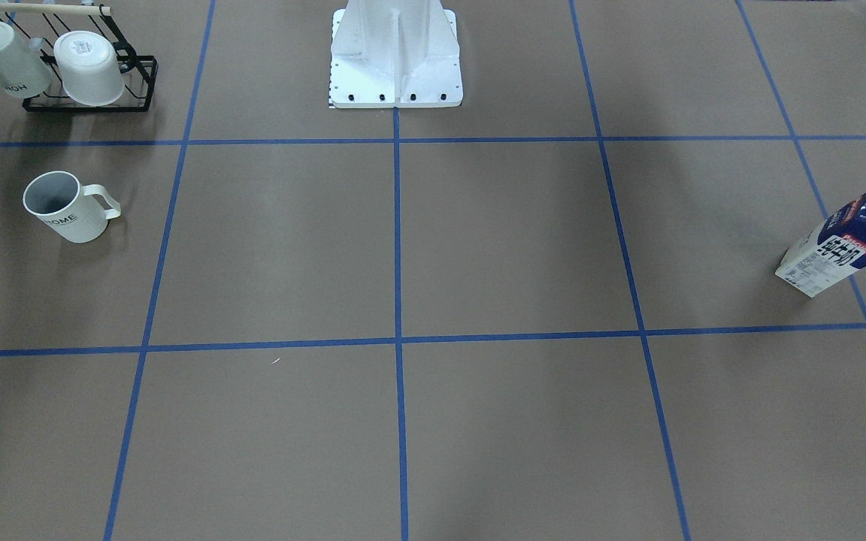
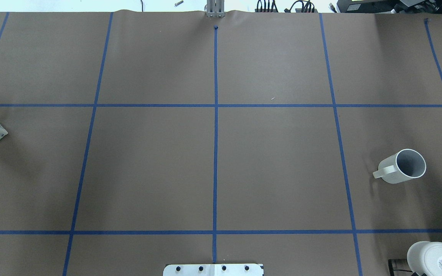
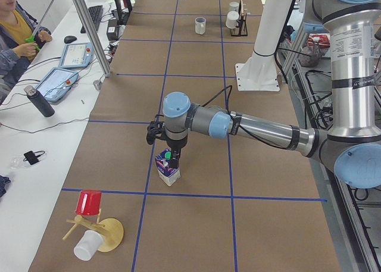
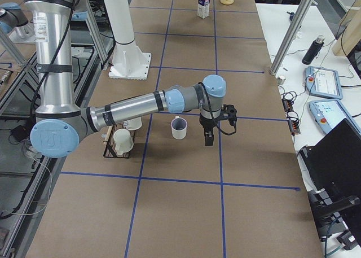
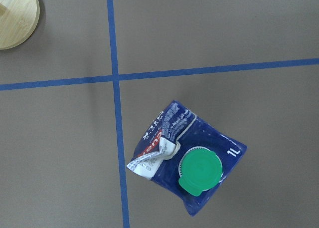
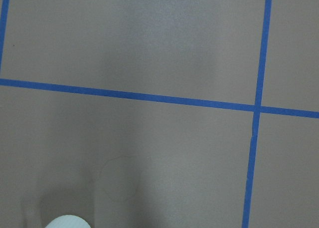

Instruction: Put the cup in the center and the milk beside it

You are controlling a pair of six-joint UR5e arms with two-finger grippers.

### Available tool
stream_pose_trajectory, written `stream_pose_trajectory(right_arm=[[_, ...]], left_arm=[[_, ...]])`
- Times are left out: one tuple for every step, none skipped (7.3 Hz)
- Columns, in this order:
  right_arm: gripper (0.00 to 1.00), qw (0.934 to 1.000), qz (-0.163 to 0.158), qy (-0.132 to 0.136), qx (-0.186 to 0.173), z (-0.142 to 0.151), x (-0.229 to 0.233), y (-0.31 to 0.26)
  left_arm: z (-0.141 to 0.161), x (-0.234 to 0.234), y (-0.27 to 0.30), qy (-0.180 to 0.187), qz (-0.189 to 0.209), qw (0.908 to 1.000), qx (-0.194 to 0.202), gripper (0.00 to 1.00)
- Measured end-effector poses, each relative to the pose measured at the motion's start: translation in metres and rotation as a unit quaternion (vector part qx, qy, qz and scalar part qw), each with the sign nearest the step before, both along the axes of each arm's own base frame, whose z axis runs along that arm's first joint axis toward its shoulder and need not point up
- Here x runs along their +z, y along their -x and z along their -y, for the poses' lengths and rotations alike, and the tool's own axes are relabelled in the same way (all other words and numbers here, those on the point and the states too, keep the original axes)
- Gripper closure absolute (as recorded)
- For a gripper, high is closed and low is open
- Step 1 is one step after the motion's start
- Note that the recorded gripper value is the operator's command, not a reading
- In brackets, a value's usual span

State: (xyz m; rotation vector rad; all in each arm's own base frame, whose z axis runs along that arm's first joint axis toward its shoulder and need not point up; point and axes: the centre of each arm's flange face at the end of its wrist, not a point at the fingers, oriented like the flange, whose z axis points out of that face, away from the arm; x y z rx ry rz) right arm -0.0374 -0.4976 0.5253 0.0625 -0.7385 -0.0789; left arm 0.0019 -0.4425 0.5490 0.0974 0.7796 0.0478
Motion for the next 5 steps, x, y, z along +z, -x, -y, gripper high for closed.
stream_pose_trajectory(right_arm=[[0.0,1.0,0.0,-0.001,0.0,0.0,-0.0003,0.0],[0.0,1.0,0.0,-0.002,0.0,-0.0006,-0.0015,-0.0002],[0.0,1.0,0.0,-0.003,0.0,-0.0015,-0.002,-0.0004],[0.0,1.0,0.0,-0.004,0.0,-0.0026,-0.0023,-0.0005],[0.0,1.0,0.0,-0.005,-0.001,-0.0033,-0.0024,-0.0004]], left_arm=[[-0.0007,0.0007,0.0002,0.001,0.0,1.0,0.0,0.02],[-0.0009,0.0007,0.0003,0.001,0.001,1.0,0.0,0.02],[-0.0012,0.0001,0.0004,0.0,0.001,1.0,0.0,0.02],[-0.0011,0.0003,0.0004,0.0,0.001,1.0,0.0,0.02],[-0.0017,0.001,0.0005,0.0,0.001,1.0,0.0,0.02]])
